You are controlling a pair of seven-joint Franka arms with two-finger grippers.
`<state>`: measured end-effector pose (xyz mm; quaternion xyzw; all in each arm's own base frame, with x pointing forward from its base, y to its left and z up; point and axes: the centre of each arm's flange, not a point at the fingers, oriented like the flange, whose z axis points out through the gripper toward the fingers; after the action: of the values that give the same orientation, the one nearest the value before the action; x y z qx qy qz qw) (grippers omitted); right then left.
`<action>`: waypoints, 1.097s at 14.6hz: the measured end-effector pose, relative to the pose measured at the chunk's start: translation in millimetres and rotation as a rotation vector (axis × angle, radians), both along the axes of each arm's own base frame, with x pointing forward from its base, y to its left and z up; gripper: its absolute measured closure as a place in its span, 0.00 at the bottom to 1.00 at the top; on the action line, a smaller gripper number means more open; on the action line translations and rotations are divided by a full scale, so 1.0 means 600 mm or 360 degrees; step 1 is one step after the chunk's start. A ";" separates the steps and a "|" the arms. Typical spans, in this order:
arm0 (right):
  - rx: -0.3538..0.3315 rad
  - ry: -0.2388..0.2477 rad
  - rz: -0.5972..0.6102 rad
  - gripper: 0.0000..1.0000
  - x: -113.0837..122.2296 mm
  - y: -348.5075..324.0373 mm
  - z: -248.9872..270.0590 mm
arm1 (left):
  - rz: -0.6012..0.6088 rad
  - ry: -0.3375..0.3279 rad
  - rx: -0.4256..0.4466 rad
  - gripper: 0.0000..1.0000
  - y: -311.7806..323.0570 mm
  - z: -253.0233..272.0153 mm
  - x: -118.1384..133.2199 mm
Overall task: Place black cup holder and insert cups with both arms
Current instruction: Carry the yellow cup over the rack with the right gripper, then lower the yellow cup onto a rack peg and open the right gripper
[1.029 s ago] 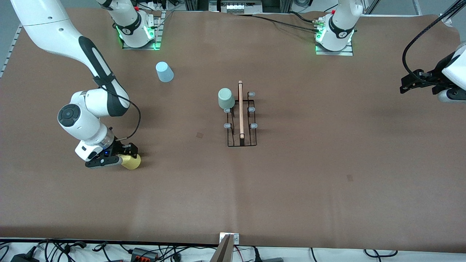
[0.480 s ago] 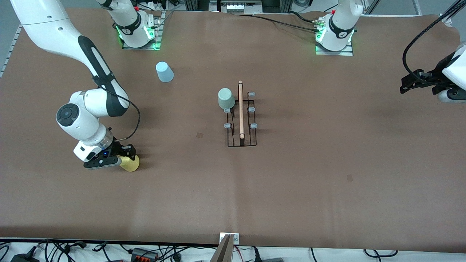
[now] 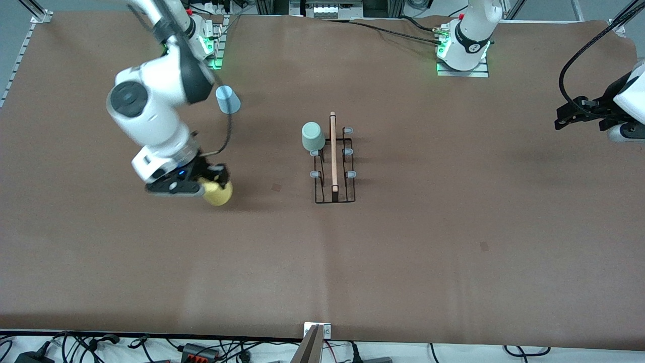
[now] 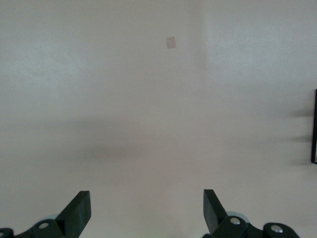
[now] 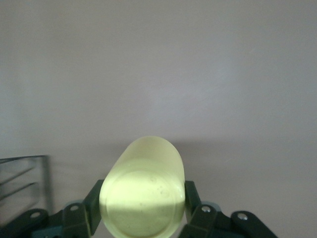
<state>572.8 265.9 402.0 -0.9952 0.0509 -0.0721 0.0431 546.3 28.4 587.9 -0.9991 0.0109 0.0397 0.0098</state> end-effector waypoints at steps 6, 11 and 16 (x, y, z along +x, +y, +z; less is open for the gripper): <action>0.0120 0.0026 -0.0283 0.33 -0.077 0.252 0.027 | 0.0003 0.0000 0.0000 0.00 0.002 0.000 0.000; 0.0102 0.0004 -0.0343 0.33 -0.055 0.348 -0.029 | 0.0004 0.0000 0.0000 0.00 0.002 0.000 0.000; 0.0086 0.0031 -0.0331 0.33 -0.054 0.375 -0.070 | 0.0005 0.0001 -0.0001 0.00 0.003 -0.001 0.000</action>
<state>540.3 490.6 360.0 -0.9836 0.1562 -0.0652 0.0617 546.4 30.0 587.6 -0.9991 0.0094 0.0400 0.0095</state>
